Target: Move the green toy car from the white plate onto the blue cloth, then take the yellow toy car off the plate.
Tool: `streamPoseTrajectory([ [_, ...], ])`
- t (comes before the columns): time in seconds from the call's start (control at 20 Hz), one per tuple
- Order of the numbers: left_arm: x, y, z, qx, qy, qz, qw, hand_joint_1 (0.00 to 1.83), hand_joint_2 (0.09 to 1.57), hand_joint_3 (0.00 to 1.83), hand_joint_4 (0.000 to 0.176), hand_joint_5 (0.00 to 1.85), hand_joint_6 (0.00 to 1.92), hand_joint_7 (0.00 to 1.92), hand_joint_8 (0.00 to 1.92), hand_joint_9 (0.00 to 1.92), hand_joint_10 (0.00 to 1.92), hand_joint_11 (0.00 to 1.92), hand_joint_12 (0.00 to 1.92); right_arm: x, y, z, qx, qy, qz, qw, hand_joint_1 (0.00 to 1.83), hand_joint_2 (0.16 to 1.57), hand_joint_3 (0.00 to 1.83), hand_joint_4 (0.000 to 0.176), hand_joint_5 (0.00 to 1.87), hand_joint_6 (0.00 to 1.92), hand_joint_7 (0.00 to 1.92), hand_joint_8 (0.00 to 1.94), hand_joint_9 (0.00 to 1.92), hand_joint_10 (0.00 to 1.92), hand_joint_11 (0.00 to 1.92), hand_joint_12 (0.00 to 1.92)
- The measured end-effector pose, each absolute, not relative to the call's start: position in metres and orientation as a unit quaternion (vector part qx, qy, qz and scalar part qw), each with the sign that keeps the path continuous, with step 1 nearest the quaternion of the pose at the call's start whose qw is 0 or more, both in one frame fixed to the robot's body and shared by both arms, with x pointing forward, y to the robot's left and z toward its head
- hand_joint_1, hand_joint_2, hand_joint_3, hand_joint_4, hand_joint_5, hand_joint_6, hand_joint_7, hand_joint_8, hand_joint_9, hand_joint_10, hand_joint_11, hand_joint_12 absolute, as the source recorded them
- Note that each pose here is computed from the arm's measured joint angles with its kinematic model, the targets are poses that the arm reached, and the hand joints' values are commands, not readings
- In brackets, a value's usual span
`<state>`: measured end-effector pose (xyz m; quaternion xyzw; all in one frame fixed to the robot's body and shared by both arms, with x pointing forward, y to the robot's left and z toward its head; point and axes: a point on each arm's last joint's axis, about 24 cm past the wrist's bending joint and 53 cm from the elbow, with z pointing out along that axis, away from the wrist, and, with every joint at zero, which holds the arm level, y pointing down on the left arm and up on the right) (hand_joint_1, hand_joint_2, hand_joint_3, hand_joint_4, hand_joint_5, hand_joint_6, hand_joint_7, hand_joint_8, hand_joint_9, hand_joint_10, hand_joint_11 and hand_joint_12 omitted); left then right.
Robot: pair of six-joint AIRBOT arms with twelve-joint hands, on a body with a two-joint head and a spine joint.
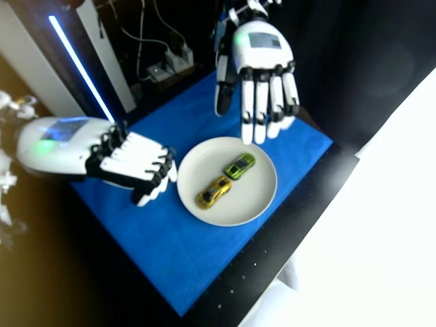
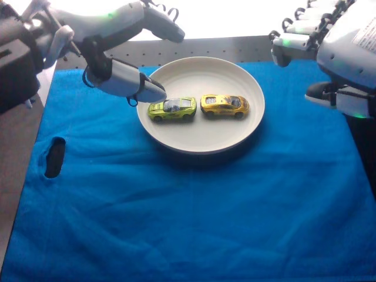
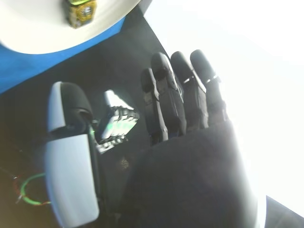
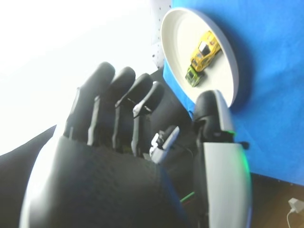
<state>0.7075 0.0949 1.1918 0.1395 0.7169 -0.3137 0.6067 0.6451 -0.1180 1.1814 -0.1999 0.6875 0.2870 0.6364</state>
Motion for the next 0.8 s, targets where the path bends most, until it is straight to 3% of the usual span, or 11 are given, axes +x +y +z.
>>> streamPoseTrajectory([
  [0.1, 0.715, 0.087, 1.188, 0.148, 0.724, -0.306, 0.601, 0.8, 0.86, 0.0, 0.0, 0.71, 0.04, 0.74, 0.03, 0.45, 0.52, 0.0, 1.46, 0.646, -0.119, 1.182, -0.196, 0.687, 0.288, 0.638, 0.93, 1.21, 0.02, 0.0, 0.4, 1.09, 0.56, 1.11, 0.58, 1.36, 0.49, 1.82],
  [0.15, 0.717, 0.083, 1.187, 0.148, 0.726, -0.305, 0.598, 0.8, 0.84, 0.0, 0.0, 0.74, 0.04, 0.8, 0.06, 0.47, 0.81, 0.13, 1.69, 0.646, -0.119, 1.183, -0.196, 0.687, 0.288, 0.638, 0.89, 1.21, 0.02, 0.0, 0.4, 1.07, 0.58, 1.08, 0.56, 1.33, 0.44, 1.84],
  [0.2, 0.72, 0.08, 1.185, 0.151, 0.727, -0.304, 0.597, 0.81, 0.82, 0.0, 0.0, 0.75, 0.03, 0.81, 0.07, 0.45, 0.95, 0.18, 1.74, 0.646, -0.119, 1.183, -0.196, 0.686, 0.289, 0.638, 0.88, 1.21, 0.02, 0.0, 0.42, 1.01, 0.6, 1.0, 0.54, 1.28, 0.39, 1.84],
  [0.3, 0.726, 0.071, 1.176, 0.152, 0.735, -0.301, 0.588, 0.87, 0.84, 0.0, 0.0, 0.8, 0.05, 0.85, 0.09, 0.51, 1.0, 0.28, 1.67, 0.646, -0.119, 1.184, -0.195, 0.685, 0.29, 0.64, 0.91, 1.21, 0.01, 0.0, 0.43, 0.97, 0.61, 0.94, 0.54, 1.24, 0.38, 1.81],
  [0.4, 0.73, 0.067, 1.166, 0.154, 0.746, -0.294, 0.577, 0.92, 0.89, 0.01, 0.0, 0.76, 0.02, 0.76, 0.05, 0.42, 0.92, 0.11, 1.7, 0.646, -0.119, 1.184, -0.194, 0.685, 0.29, 0.64, 1.01, 1.21, 0.01, 0.0, 0.42, 0.95, 0.57, 0.94, 0.54, 1.23, 0.38, 1.79],
  [0.45, 0.733, 0.065, 1.16, 0.153, 0.752, -0.29, 0.572, 0.96, 0.89, 0.01, 0.0, 0.78, 0.02, 0.84, 0.11, 0.44, 1.09, 0.19, 1.77, 0.646, -0.119, 1.184, -0.194, 0.685, 0.29, 0.64, 1.03, 1.23, 0.01, 0.0, 0.38, 0.98, 0.52, 0.96, 0.49, 1.25, 0.33, 1.81],
  [0.55, 0.737, 0.064, 1.154, 0.153, 0.758, -0.285, 0.566, 0.96, 0.89, 0.0, 0.0, 0.81, 0.03, 0.83, 0.13, 0.41, 1.1, 0.13, 1.75, 0.646, -0.119, 1.185, -0.193, 0.684, 0.29, 0.64, 1.03, 1.24, 0.01, 0.0, 0.36, 1.03, 0.48, 1.08, 0.47, 1.36, 0.35, 1.86],
  [0.8, 0.745, 0.055, 1.138, 0.154, 0.772, -0.276, 0.551, 0.94, 0.91, 0.0, 0.0, 0.77, 0.01, 0.75, 0.09, 0.46, 0.75, 0.1, 1.55, 0.647, -0.119, 1.186, -0.193, 0.683, 0.291, 0.642, 1.03, 1.24, 0.01, 0.0, 0.39, 1.01, 0.52, 1.02, 0.5, 1.29, 0.31, 1.89],
])
